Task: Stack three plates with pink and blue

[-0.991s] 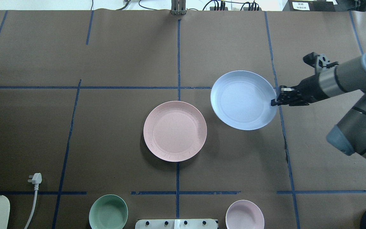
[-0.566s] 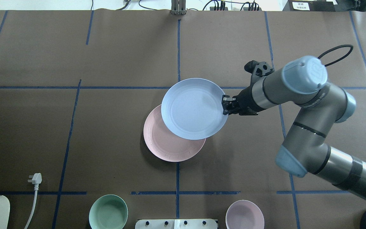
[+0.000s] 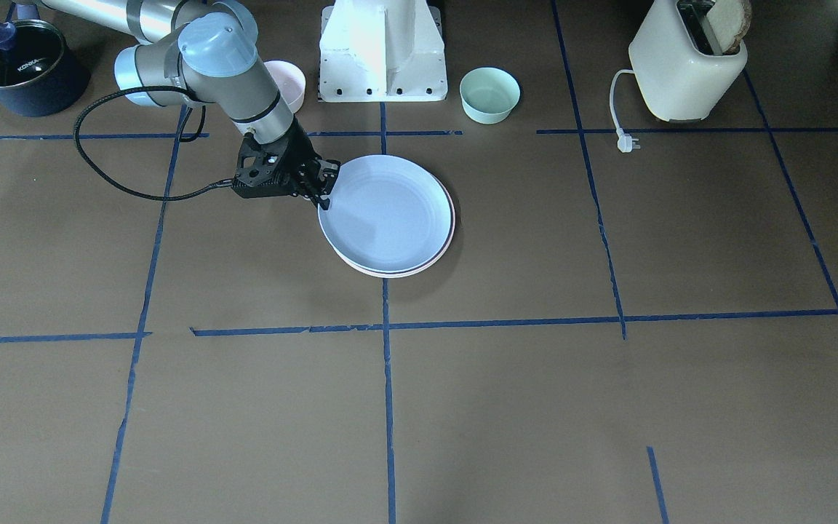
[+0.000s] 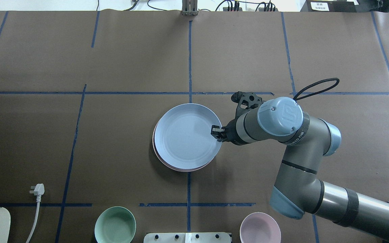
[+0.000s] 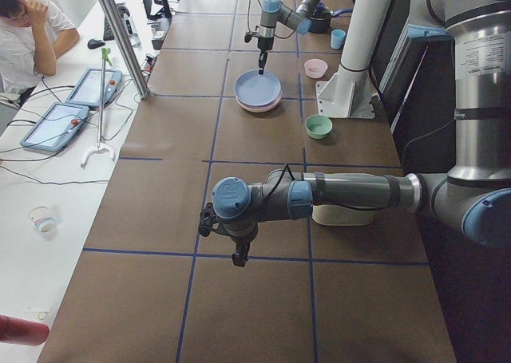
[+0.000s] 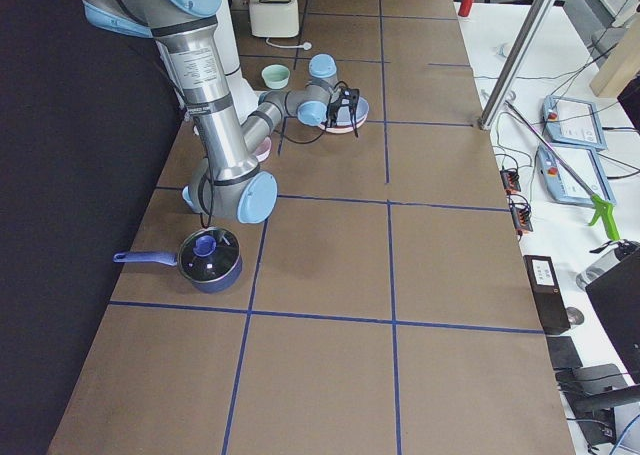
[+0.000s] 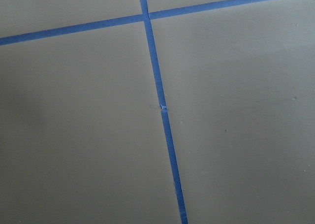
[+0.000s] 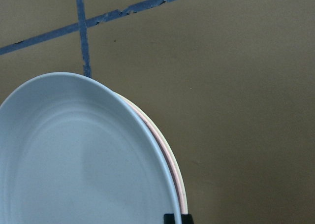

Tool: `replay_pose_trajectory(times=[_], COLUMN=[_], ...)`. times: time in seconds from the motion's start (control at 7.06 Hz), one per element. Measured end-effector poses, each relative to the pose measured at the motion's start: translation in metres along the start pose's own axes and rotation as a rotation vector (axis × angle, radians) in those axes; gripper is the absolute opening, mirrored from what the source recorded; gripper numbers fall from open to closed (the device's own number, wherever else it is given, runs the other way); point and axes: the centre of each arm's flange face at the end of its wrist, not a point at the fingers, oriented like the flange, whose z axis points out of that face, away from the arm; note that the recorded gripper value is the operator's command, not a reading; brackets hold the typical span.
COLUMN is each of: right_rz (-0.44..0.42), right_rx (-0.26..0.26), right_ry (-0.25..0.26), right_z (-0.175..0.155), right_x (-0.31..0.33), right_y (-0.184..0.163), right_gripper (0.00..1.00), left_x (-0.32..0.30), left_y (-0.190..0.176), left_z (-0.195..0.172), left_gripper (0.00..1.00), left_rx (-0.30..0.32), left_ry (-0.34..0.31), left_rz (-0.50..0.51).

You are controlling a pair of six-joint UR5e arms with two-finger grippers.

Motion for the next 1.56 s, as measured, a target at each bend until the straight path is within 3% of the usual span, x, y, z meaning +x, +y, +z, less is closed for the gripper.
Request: replay_pose_trajectory(times=[0.14, 0.57, 0.85, 1.13, 1.42, 1.56], right_rz=[0.003, 0.034, 0.001, -0.117, -0.288, -0.36], right_rx=[-0.001, -0.003, -0.04, -0.09, -0.14, -0.166], right_ry=[0.001, 0.013, 0.095, 0.203, 0.294, 0.312], right_z=[0.002, -0.006, -0.033, -0.09, -0.164, -0.201], right_x=[-0.001, 0.001, 0.019, 0.077, 0.191, 0.267], right_y=[0.002, -0.011, -0.066, -0.159, -0.239, -0.258], right_gripper=[1.0, 1.0, 1.0, 1.0, 1.0, 1.0], left_x=[0.0, -0.001, -0.001, -0.002, -0.006, -0.013], left_y=[0.0, 0.001, -0.001, -0.004, -0.005, 0.004], left_z=[0.0, 0.001, 0.0, 0.0, 0.003, 0.01], left_gripper=[1.0, 1.0, 1.0, 1.0, 1.0, 1.0], left_rx=[0.0, -0.001, -0.002, -0.012, -0.032, -0.047], left_ry=[0.0, 0.0, -0.008, -0.03, -0.064, -0.067], left_rz=[-0.001, -0.003, -0.001, 0.0, -0.002, -0.014])
